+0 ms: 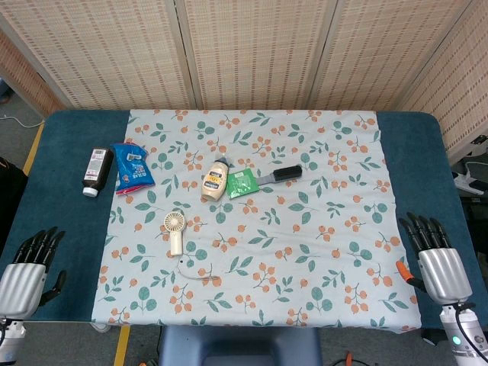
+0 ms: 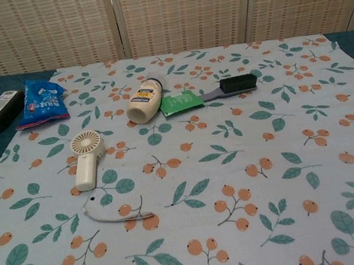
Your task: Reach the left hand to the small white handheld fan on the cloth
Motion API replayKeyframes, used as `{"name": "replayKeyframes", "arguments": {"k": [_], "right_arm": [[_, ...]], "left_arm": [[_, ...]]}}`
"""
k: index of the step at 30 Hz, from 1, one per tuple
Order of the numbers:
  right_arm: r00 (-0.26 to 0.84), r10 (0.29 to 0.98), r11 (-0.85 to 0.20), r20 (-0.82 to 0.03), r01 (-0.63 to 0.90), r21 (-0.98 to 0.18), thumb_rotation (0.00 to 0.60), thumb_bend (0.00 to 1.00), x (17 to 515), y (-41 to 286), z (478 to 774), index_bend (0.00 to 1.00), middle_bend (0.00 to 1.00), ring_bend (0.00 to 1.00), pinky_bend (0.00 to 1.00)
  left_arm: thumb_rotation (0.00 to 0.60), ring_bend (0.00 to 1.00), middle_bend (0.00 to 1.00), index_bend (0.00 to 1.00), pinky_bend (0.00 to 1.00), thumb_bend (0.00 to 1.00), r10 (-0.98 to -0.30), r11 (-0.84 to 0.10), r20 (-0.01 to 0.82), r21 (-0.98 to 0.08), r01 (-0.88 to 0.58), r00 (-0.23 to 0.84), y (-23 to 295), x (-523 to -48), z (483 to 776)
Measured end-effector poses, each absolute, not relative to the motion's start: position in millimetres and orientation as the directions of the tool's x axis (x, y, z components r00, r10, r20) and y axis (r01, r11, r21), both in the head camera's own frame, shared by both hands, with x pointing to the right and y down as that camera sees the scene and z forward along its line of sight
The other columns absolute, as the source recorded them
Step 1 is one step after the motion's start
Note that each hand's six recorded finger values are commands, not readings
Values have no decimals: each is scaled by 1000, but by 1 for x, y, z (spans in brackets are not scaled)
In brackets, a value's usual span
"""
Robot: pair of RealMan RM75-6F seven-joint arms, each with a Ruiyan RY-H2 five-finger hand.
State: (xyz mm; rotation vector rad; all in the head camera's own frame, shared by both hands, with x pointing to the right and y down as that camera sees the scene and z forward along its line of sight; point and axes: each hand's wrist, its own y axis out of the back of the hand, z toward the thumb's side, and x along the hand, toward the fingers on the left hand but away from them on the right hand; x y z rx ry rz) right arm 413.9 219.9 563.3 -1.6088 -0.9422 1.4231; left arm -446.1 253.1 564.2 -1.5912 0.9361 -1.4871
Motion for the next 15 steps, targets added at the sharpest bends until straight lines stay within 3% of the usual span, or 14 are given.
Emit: {"name": "replayKeyframes", "arguments": {"k": [8, 9, 11, 13, 15], "right_arm": [[100, 914, -400, -393, 55, -915, 600, 214, 414, 219, 549, 0, 2, 0, 0], [100, 916, -395, -388, 56, -917, 600, 215, 415, 218, 548, 0, 2, 0, 0], [100, 919, -387, -381, 55, -920, 600, 215, 415, 218, 545, 0, 2, 0, 0], [102, 921, -384, -377, 54, -922, 600, 215, 414, 218, 544, 0, 2, 0, 0], [105, 920, -384, -378, 51, -922, 600, 215, 413, 219, 544, 0, 2, 0, 0]], "left_arm": [[600, 9, 25, 0, 212, 462, -860, -507, 503, -862, -25, 91, 257, -434, 583], [600, 44, 75, 0, 268, 462, -854, -516, 511, -856, -29, 101, 257, -430, 587], [600, 227, 288, 0, 473, 466, -846, -526, 519, -850, -30, 125, 256, -423, 593], [600, 535, 596, 0, 758, 512, -832, -542, 531, -840, -31, 159, 254, -412, 600], [600, 645, 709, 0, 859, 611, -810, -570, 555, -821, -33, 191, 252, -400, 609]]}}
